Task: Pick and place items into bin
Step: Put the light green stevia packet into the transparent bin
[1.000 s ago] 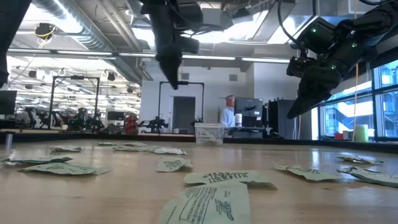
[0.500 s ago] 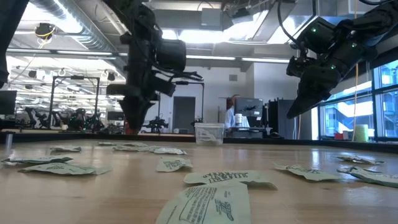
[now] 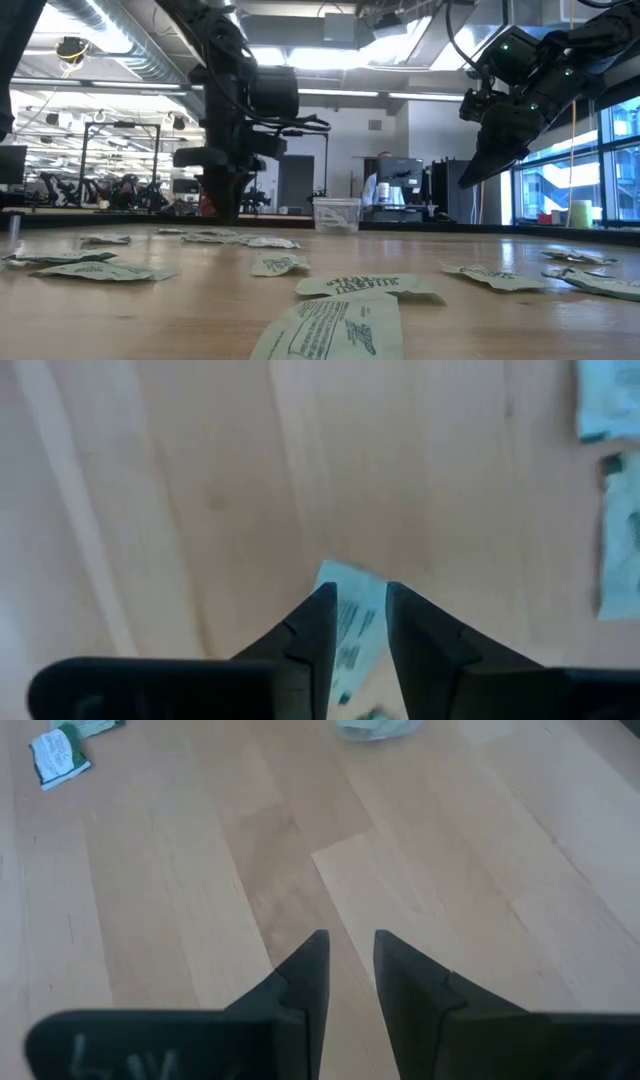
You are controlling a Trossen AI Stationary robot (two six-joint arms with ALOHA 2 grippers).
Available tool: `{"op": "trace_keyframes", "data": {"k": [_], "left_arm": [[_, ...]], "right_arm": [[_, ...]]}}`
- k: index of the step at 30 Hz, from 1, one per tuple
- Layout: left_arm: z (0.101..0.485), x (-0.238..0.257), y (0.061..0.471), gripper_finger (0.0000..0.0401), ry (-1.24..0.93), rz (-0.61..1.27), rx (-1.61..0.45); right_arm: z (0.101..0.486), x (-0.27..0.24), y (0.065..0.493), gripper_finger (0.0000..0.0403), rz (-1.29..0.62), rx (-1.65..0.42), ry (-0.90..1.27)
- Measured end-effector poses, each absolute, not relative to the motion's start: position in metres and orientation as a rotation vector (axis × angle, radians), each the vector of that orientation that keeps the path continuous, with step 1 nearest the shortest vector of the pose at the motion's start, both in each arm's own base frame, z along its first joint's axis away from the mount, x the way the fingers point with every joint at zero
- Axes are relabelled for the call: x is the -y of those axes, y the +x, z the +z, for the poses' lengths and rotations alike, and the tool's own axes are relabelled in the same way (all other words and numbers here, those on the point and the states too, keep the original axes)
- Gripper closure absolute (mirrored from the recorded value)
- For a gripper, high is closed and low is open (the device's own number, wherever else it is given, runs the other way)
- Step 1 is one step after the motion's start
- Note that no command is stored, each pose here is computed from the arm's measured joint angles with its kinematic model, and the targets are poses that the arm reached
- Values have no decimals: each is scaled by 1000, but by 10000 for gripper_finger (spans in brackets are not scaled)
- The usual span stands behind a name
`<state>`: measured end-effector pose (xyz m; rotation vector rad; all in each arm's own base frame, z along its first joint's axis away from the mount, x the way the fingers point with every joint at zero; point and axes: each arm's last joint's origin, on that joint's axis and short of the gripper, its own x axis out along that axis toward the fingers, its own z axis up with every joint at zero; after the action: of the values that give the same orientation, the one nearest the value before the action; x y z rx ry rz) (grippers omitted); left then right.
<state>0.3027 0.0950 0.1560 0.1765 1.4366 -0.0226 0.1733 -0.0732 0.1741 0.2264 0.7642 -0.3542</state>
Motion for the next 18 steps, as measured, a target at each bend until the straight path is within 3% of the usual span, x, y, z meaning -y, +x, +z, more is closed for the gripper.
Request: {"op": "trace_keyframes", "data": {"k": [11, 18], "left_arm": [[139, -92, 292, 334, 191, -2, -1463], [137, -92, 290, 383, 170, 5, -1462]], "right_arm": [[174, 73, 173, 316, -354, -765, 225], [174, 73, 173, 316, -353, -766, 224]]}}
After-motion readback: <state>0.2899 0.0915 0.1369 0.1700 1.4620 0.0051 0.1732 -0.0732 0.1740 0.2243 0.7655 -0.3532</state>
